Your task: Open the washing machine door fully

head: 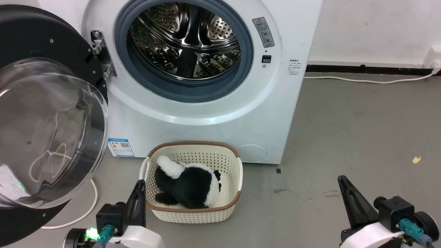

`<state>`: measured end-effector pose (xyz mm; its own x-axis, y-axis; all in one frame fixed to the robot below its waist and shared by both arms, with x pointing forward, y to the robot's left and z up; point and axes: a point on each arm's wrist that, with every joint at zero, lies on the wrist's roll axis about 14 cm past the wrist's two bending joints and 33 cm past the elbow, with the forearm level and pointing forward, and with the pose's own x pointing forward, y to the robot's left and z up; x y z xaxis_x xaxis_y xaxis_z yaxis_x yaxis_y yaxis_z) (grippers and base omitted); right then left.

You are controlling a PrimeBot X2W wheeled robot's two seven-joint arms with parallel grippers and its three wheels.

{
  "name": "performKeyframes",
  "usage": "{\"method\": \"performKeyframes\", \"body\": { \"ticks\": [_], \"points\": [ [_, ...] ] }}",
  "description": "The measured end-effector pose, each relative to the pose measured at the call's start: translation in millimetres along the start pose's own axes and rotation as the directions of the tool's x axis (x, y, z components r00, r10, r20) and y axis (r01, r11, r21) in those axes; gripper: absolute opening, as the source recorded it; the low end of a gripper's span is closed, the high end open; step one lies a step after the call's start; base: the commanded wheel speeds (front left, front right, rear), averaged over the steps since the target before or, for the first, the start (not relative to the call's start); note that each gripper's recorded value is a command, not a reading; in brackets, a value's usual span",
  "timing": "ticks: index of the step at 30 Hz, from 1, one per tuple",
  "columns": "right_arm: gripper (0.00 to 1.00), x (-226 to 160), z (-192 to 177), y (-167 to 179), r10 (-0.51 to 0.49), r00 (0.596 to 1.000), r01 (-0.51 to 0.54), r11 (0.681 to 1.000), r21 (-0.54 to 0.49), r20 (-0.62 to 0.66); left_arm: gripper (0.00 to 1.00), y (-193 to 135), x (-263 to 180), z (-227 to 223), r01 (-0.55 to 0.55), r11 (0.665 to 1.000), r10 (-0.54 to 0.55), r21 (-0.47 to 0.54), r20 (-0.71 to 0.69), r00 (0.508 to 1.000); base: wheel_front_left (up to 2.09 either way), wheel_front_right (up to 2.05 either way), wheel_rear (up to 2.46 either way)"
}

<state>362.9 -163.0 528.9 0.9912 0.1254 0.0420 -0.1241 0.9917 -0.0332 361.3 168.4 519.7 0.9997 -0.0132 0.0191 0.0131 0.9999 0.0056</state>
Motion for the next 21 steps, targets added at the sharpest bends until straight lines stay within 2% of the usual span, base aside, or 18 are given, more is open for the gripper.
{"method": "performKeyframes", "body": {
  "ticks": [21],
  "points": [
    [0.0, 2.3, -5.9, 0.6, 0.003, 0.999, -0.003, 1.0, -0.003, -0.042, 0.0, 6.1, 5.0, 1.2, -0.011, 1.0, 0.011, 0.019, -0.021, 1.0, 0.0, 0.0, 0.0]
  ]
}}
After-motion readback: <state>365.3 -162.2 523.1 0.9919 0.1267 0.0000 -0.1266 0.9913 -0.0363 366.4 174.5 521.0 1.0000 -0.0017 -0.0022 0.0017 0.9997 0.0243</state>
